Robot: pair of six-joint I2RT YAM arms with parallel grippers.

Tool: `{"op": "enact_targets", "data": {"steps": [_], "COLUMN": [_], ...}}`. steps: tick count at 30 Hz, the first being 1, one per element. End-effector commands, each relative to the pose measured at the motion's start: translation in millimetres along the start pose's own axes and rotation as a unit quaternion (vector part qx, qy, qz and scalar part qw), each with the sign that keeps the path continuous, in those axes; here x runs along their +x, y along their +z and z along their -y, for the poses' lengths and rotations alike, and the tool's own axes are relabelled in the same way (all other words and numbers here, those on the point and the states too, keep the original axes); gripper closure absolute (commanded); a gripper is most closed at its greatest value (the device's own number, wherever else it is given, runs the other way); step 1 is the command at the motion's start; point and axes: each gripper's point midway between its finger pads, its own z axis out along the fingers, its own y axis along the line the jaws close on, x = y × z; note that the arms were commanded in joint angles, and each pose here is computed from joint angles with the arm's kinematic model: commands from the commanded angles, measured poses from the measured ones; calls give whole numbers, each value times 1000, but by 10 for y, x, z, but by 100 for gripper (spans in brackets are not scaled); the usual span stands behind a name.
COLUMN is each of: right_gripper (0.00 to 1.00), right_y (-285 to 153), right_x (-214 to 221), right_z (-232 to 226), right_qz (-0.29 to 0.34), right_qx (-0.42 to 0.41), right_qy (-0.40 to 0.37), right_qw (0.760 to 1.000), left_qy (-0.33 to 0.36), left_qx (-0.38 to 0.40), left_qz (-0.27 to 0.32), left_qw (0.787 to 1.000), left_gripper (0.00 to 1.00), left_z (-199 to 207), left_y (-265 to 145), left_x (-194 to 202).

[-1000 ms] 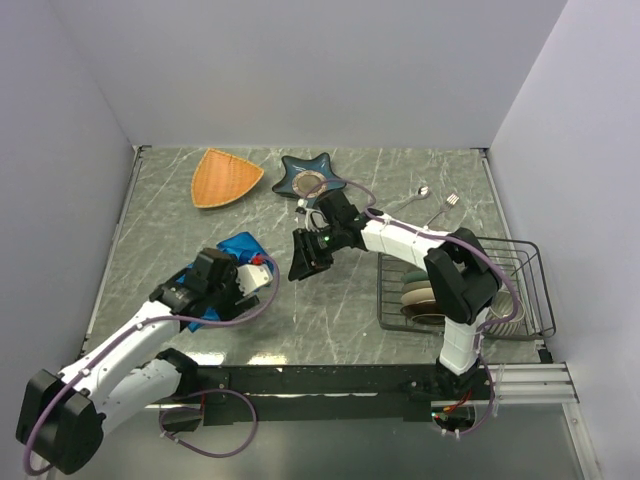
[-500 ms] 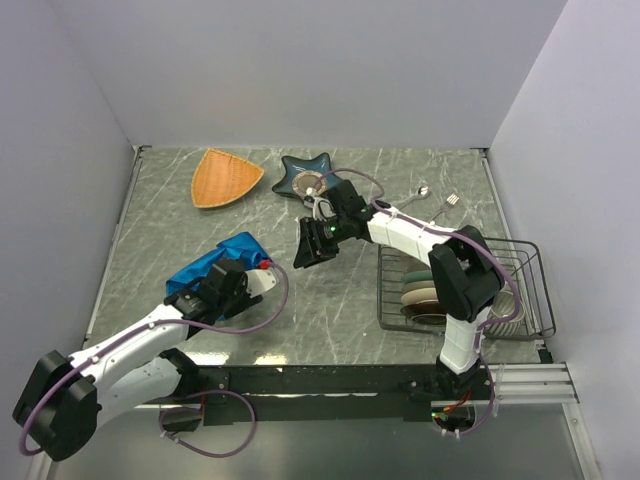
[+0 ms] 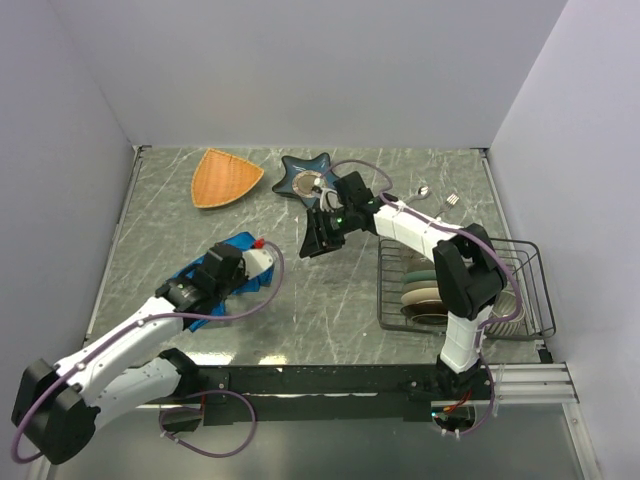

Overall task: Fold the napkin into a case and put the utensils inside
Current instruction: Pick up the crumpled napkin from the center of the board.

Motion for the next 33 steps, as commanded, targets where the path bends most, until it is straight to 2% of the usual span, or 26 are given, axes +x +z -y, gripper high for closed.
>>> {"op": "enact_targets", "data": {"steps": [1, 3, 5, 8, 9, 10, 12, 18, 22, 28, 31, 33], "right_gripper": [51, 51, 50, 50, 49, 49, 49, 49, 49, 49, 49, 48], "right_y": [-140, -168, -166, -185, -189, -194, -205, -232, -245, -255, -262, -255], "right_x": [-267, -295, -289, -295, -296, -283, -284, -277, -306, -294, -318, -310], "right_z": [33, 78, 102, 113, 111, 113, 108, 150, 182, 227, 258, 258], "right_qz": [34, 36, 34, 37, 38, 39, 42, 45, 49, 49, 52, 50], "right_qx": [9, 12, 13, 15, 15, 16, 17, 21, 25, 28, 29, 30], "right_qy": [-29, -25, -22, -18, -18, -18, -18, -13, -8, -4, 0, 0], "right_qw": [999, 999, 999, 999, 999, 999, 999, 999, 998, 998, 998, 998], "left_qy": [-47, -53, -57, -89, -111, -119, -135, -150, -151, -153, -152, -154], "left_qx": [24, 51, 43, 57, 54, 55, 37, -21, -70, -99, -104, -89], "left_qz": [35, 28, -1, 2, 11, 12, -10, -74, -90, -92, -99, -106], "left_qw": [998, 997, 997, 994, 992, 991, 990, 986, 982, 979, 978, 978], "left_gripper": [99, 70, 52, 44, 40, 30, 25, 32, 34, 38, 48, 48], "left_z": [-91, 41, 75, 163, 163, 178, 168, 134, 65, 23, 13, 65], "left_y": [-297, -291, -192, -139, -118, -102, -9, 228, 288, 321, 337, 330], "left_x": [-258, -229, -124, -168, -226, -246, -193, -21, 52, 61, 79, 84]}}
